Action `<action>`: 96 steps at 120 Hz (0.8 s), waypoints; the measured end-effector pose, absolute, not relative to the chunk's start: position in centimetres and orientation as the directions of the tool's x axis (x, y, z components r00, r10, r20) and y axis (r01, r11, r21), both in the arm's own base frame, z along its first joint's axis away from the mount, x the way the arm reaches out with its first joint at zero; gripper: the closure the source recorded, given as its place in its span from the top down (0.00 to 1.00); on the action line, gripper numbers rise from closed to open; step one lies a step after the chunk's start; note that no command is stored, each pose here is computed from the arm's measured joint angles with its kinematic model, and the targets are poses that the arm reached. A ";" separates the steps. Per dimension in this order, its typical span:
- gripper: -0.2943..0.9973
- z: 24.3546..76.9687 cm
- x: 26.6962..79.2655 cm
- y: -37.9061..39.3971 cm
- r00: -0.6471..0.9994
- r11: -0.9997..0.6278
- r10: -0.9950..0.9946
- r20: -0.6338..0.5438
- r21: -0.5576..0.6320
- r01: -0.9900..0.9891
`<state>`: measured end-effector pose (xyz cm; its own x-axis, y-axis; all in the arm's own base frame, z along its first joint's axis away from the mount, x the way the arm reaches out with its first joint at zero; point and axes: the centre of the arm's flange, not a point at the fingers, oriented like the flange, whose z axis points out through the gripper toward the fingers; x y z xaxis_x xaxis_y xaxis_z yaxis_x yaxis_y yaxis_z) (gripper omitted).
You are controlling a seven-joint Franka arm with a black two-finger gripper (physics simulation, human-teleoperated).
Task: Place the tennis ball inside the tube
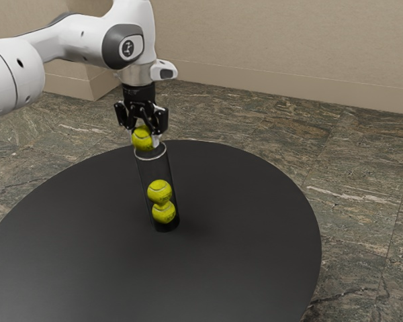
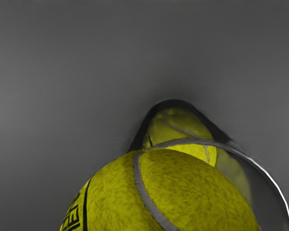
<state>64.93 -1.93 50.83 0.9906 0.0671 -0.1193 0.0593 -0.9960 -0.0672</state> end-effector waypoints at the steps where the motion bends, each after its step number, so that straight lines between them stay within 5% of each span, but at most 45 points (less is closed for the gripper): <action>1: 0.38 50.8 65.0 -1.9 0.991 -0.996 0.066 -0.119 -0.067 0.058; 53: 0.67 52.2 64.5 -2.5 0.995 -1.000 0.016 -0.096 -0.020 0.014; 96: 0.75 60.5 56.5 -1.0 1.000 -1.000 -0.001 -0.007 0.023 -0.001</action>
